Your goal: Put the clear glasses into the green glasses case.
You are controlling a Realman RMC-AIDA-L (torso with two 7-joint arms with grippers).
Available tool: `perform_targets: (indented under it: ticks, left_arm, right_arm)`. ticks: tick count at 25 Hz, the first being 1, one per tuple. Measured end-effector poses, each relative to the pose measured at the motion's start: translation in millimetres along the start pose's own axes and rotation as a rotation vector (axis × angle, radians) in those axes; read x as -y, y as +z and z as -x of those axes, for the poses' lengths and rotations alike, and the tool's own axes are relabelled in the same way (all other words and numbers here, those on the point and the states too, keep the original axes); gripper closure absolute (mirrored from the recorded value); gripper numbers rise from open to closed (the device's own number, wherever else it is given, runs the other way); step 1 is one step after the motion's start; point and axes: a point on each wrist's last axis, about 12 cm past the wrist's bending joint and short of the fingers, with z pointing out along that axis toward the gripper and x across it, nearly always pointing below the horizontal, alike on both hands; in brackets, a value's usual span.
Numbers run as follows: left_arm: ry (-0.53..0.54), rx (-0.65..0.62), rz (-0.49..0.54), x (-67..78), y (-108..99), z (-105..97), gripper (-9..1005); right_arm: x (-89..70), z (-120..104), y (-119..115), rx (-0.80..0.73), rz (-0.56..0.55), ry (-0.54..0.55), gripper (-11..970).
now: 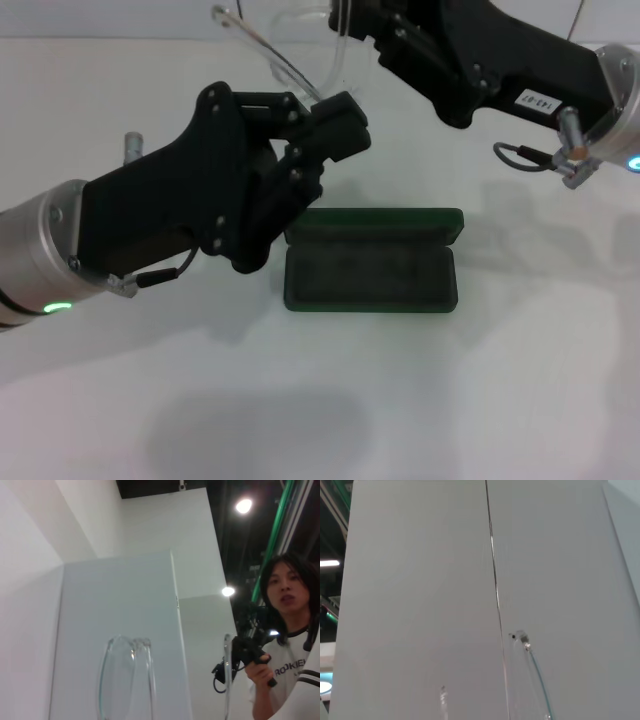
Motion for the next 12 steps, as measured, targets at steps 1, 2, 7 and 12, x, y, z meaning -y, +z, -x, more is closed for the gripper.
perform_targets:
  ticks: [1, 2, 7, 12]
  left_arm:
    - [0.002, 0.001, 0.005, -0.4, -0.4, 0.3, 928]
    - [0.004, 0.002, 0.007, -0.7, -0.6, 0.5, 928]
    - [0.009, -0.007, 0.029, -3.2, -1.2, -0.1, 928]
    - [0.004, -0.016, 0.055, -6.0, -0.4, -2.5, 928]
  right_arm:
    - [0.0, -0.9, 0.4, -0.006, 0.0, 0.002, 903]
    - [0.0, -2.3, 1.0, -0.016, 0.001, 0.005, 903]
    - [0.4, -6.2, 3.8, -0.046, 0.006, 0.013, 903]
    - [1.2, -6.4, 5.0, -0.05, 0.005, 0.012, 904]
